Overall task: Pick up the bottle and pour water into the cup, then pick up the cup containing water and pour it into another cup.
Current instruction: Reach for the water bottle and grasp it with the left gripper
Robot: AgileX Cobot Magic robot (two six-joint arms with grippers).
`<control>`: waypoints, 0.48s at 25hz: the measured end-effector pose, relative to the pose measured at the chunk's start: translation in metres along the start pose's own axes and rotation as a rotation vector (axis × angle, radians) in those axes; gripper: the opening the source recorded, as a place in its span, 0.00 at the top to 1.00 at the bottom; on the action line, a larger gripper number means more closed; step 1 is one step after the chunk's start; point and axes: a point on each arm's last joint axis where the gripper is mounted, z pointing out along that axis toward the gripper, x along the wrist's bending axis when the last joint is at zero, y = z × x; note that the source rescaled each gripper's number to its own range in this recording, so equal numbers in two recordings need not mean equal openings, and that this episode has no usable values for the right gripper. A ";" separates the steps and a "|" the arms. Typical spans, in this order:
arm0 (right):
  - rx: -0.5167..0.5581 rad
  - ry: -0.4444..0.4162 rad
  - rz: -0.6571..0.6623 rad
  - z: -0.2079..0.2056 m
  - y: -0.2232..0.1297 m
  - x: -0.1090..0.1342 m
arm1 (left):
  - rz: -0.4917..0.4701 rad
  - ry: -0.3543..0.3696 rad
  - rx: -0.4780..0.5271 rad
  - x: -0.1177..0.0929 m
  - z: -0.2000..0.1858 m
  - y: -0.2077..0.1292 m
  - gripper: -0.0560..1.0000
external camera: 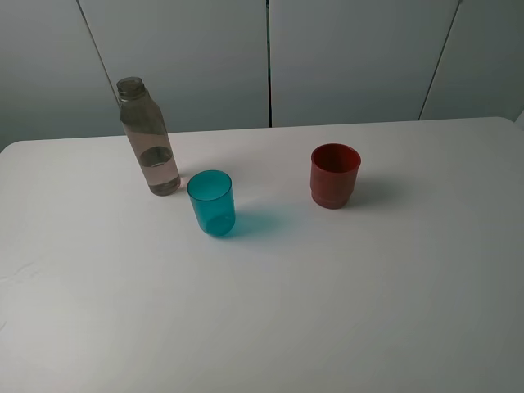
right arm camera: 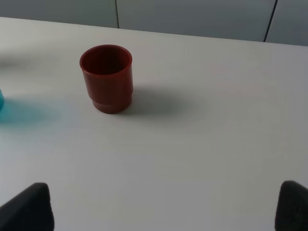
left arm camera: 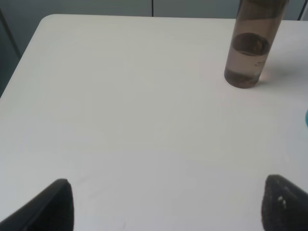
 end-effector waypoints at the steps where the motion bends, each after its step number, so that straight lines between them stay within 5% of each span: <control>1: 0.000 0.000 0.000 0.000 0.000 0.000 | 0.000 0.000 0.000 0.000 0.000 0.000 0.01; 12: 0.000 0.000 0.000 0.000 0.000 0.000 | 0.000 0.000 0.000 0.000 0.000 0.000 0.01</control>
